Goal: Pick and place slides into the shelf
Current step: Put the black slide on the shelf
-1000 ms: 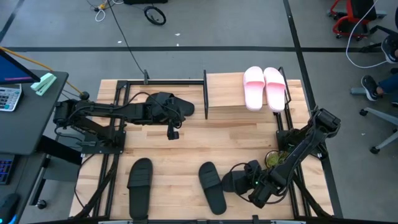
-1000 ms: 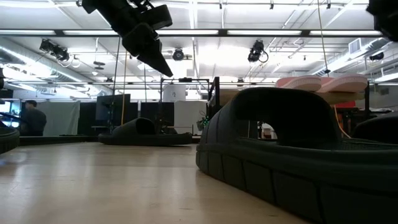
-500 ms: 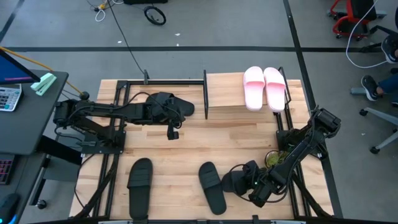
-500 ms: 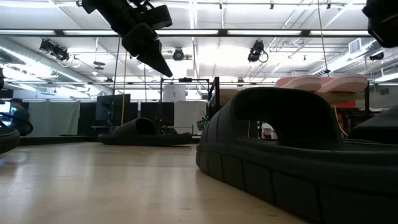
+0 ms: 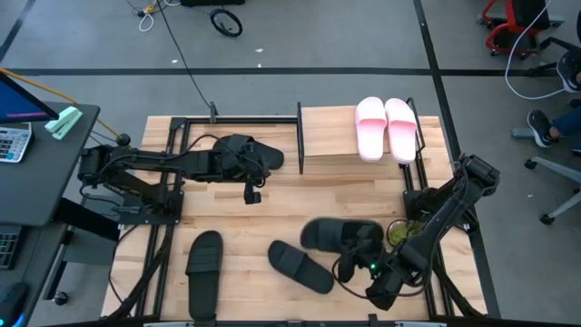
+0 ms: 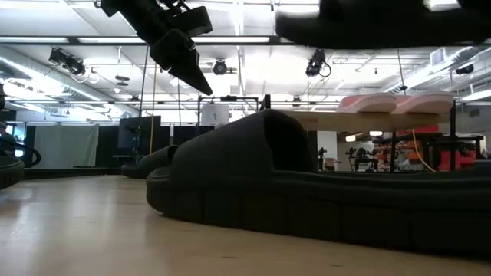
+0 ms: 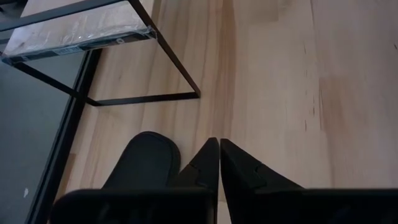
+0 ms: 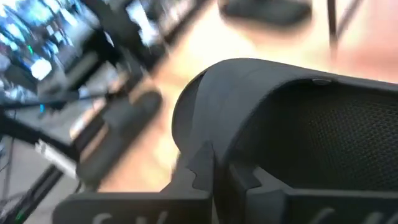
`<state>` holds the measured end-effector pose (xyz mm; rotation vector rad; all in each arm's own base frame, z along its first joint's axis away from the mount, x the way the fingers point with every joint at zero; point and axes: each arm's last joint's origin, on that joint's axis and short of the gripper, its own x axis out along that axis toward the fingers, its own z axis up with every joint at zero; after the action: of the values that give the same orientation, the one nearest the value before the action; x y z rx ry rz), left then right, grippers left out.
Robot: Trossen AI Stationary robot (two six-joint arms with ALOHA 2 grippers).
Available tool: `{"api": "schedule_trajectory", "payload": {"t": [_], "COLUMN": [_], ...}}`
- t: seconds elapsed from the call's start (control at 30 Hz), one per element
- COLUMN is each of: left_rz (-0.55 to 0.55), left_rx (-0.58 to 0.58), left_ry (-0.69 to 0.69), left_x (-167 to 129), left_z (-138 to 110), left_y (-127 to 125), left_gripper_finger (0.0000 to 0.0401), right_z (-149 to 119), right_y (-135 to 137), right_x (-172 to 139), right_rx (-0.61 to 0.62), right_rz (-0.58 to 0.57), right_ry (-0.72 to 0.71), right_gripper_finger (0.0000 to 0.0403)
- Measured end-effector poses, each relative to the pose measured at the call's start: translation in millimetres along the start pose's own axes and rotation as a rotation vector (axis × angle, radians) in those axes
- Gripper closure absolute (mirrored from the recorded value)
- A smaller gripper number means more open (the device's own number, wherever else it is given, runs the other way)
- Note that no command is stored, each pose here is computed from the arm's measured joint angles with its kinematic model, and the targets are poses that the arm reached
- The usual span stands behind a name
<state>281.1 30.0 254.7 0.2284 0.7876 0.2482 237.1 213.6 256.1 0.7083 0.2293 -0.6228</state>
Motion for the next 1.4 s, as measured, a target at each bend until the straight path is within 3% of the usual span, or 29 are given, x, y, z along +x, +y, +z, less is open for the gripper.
{"api": "schedule_trajectory", "payload": {"t": [0.23, 0.37, 0.67, 0.87, 1.0, 1.27, 1.4], "left_rz": [0.002, 0.019, 0.11, 0.116, 0.115, 0.114, 0.115], "left_rx": [0.042, 0.087, 0.057, 0.049, 0.051, 0.049, 0.048], "left_ry": [-0.006, -0.056, -0.155, -0.181, -0.177, -0.176, -0.179], "left_x": [-8, -20, -53, -62, -62, -62, -62], "left_z": [0, 3, 8, 8, 8, 8, 8], "left_y": [2, 6, 17, 20, 20, 20, 20], "left_gripper_finger": [0.0397, 0.0389, 0.039, 0.0396, 0.0382, 0.0386, 0.0396], "right_z": [31, 51, 103, 140, 164, 202, 213], "right_y": [13, 7, -18, -37, -47, -69, -78], "right_x": [3, 25, 91, 108, 107, 112, 119], "right_rx": [-0.168, -0.249, -0.143, -0.082, -0.081, -0.263, -0.289], "right_rz": [-0.043, -0.154, -0.392, -0.504, -0.568, -0.663, -0.701], "right_ry": [-0.475, -0.527, -0.647, -0.711, -0.724, -0.418, -0.386], "right_gripper_finger": [0.0394, 0.0388, 0.0386, 0.0387, 0.0389, 0.0393, 0.0392]}}
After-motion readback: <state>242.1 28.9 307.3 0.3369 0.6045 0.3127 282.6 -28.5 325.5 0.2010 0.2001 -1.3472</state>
